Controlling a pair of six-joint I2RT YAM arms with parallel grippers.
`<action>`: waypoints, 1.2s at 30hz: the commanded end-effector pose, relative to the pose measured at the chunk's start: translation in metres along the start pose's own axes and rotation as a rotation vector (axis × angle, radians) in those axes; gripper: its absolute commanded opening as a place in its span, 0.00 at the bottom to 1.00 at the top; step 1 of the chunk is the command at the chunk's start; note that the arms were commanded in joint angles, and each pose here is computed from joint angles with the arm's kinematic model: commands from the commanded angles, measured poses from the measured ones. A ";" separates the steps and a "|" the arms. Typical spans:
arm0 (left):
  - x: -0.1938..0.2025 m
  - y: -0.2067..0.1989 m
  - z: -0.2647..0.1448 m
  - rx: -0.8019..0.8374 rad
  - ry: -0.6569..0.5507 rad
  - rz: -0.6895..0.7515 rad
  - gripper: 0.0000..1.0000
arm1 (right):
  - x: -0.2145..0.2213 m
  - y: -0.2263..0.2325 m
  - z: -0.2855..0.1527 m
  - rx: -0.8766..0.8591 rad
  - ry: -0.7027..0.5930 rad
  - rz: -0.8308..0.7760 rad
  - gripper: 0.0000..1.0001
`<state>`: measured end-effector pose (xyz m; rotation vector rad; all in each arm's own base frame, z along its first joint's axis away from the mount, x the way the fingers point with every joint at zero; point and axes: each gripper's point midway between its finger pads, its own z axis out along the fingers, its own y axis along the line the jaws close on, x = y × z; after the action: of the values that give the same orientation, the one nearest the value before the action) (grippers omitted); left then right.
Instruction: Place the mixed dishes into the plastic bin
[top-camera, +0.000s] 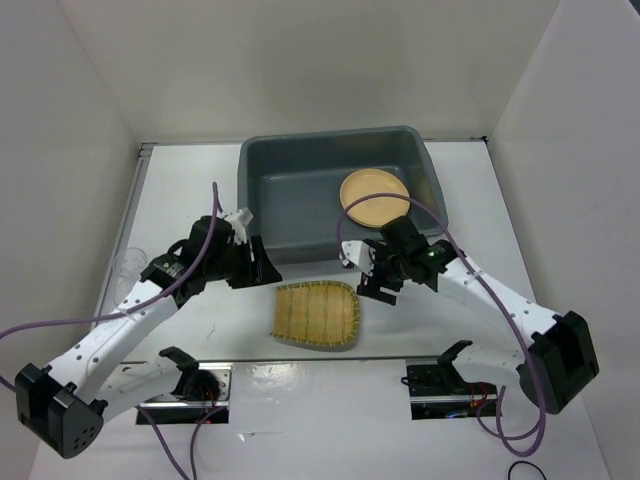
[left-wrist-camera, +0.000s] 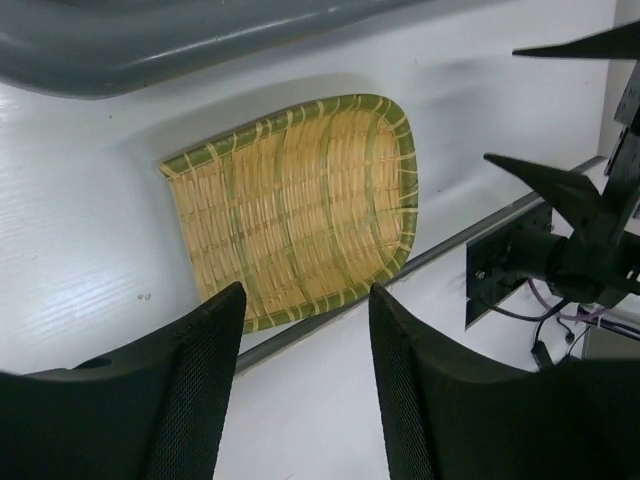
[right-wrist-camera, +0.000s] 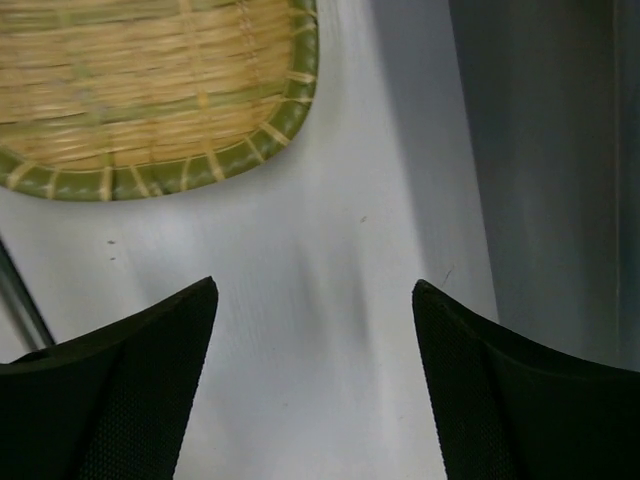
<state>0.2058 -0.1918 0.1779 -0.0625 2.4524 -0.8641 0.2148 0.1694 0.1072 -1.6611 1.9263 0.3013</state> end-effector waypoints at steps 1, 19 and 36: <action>-0.004 -0.014 0.011 0.097 -0.004 0.054 0.59 | -0.009 -0.030 0.014 0.105 -0.018 -0.045 0.82; -0.091 0.070 0.071 -0.198 -0.038 0.044 0.61 | -0.017 -0.120 0.032 0.357 0.023 -0.015 0.41; -0.100 0.050 0.022 -0.087 -0.161 -0.009 0.63 | -0.059 -0.018 0.020 -0.127 -0.149 0.490 0.97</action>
<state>0.3185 -0.1413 0.1581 -0.1551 2.4135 -0.6489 0.2666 0.2131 0.1089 -1.3325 2.1242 0.5176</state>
